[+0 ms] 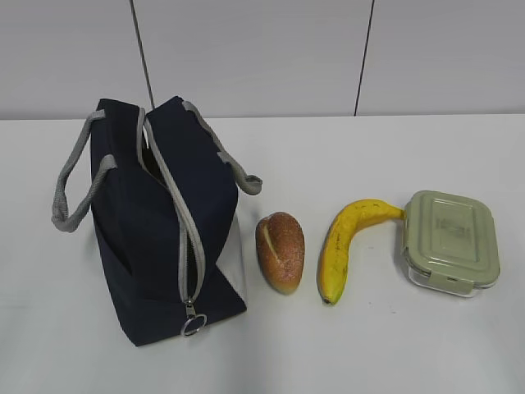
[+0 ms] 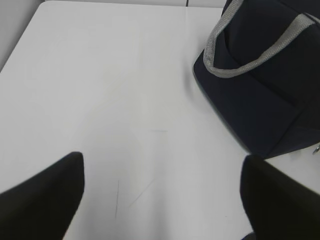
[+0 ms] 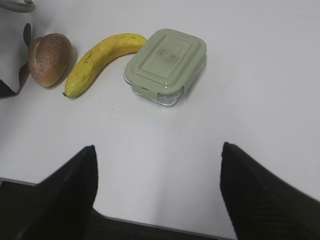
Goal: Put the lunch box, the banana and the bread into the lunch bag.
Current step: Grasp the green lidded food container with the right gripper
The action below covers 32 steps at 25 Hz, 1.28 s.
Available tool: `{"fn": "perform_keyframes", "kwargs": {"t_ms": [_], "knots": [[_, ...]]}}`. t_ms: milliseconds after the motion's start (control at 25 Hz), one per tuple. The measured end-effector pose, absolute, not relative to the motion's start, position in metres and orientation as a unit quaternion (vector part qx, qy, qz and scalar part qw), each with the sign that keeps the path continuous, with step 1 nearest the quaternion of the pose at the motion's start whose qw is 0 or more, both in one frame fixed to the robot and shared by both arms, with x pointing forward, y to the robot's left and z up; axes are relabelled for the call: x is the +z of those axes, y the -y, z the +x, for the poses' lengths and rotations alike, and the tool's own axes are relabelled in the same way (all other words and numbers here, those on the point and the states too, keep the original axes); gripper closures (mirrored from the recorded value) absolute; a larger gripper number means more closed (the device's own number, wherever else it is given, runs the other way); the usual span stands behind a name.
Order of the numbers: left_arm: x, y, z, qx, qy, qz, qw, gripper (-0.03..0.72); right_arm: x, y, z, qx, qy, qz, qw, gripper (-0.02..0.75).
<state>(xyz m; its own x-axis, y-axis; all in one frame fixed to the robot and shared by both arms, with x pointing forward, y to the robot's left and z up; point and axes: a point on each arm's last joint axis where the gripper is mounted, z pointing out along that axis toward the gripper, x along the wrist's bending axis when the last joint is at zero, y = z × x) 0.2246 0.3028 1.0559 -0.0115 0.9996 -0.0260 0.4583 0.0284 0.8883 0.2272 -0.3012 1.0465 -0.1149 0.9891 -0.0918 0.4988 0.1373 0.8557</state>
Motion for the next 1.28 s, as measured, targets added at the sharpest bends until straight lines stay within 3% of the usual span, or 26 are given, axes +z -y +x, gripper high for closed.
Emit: {"fn": "perform_keyframes", "kwargs": {"t_ms": [440, 640, 960, 1280], "knots": [[1.059, -0.303, 0.226, 0.365, -0.61, 0.593, 0.378, 0.123, 1.047, 0.301, 0.227, 0.342, -0.664, 0.561, 0.358, 0.174], [1.082, -0.3, 0.239, 0.362, -0.603, 0.588, 0.4, 0.125, 1.047, 0.301, 0.227, 0.342, -0.664, 0.561, 0.358, 0.174], [1.115, -0.287, 0.308, 0.292, -0.617, 0.567, 0.46, 0.144, 1.047, 0.301, 0.227, 0.342, -0.664, 0.561, 0.358, 0.174], [1.124, -0.274, 0.379, 0.188, -0.648, 0.582, 0.454, 0.176, 1.047, 0.301, 0.227, 0.342, -0.664, 0.561, 0.358, 0.174]]}}
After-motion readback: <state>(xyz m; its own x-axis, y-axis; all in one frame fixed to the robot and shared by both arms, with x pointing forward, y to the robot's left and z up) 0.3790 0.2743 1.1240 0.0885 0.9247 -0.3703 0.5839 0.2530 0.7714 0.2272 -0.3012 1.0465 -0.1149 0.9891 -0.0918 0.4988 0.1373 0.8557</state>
